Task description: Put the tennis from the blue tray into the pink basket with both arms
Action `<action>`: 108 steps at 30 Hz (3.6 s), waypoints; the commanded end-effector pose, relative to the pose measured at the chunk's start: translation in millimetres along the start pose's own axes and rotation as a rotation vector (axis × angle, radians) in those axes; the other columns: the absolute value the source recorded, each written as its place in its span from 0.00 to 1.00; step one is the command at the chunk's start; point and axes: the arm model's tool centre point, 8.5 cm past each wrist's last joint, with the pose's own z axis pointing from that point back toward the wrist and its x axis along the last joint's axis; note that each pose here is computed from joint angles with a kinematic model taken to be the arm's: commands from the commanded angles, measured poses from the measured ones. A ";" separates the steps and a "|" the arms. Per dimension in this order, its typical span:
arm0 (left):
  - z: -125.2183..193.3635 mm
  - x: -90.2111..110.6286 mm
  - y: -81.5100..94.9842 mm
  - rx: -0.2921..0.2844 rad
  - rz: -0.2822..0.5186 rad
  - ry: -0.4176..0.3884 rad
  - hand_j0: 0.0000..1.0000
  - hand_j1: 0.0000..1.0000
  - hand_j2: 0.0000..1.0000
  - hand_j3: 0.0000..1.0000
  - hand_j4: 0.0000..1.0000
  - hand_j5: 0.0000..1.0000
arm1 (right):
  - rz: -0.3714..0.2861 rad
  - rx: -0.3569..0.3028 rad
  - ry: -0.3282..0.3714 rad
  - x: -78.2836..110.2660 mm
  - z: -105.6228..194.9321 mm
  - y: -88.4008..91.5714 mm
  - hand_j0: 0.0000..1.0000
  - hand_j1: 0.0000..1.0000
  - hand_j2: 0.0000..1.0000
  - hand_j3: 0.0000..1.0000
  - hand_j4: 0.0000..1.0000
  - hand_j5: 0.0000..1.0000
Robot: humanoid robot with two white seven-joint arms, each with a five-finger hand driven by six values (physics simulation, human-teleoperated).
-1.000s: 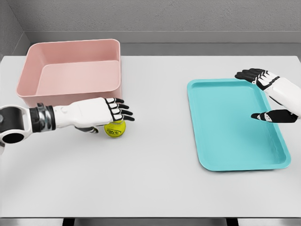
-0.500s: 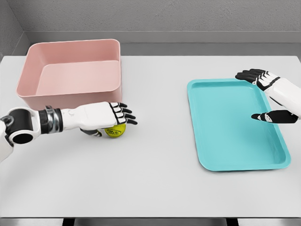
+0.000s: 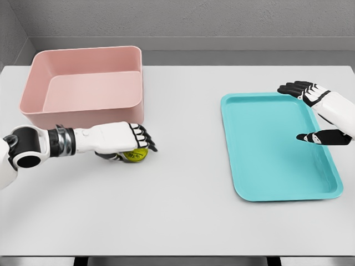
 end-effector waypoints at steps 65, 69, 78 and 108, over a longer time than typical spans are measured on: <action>44.1 -59.6 81.6 0.182 0.057 0.107 0.64 0.64 0.64 0.64 0.64 0.64 | 0.004 -0.028 0.038 0.1 18.9 -4.3 1.00 1.00 1.00 1.00 1.00 1.00; 49.5 -76.3 85.3 0.190 0.073 0.151 0.64 0.64 0.64 0.64 0.64 0.64 | 0.003 -0.028 0.039 -0.3 19.1 -4.1 1.00 1.00 1.00 1.00 1.00 1.00; 83.6 -117.9 80.9 0.250 0.170 0.289 0.65 0.65 0.65 0.65 0.65 0.65 | 0.004 -0.029 0.039 -0.3 18.9 -4.6 1.00 1.00 1.00 1.00 1.00 1.00; 202.1 -132.3 55.2 0.294 0.272 0.474 1.00 1.00 1.00 1.00 1.00 1.00 | 0.005 -0.029 0.041 -0.6 19.8 -5.2 1.00 1.00 1.00 1.00 1.00 1.00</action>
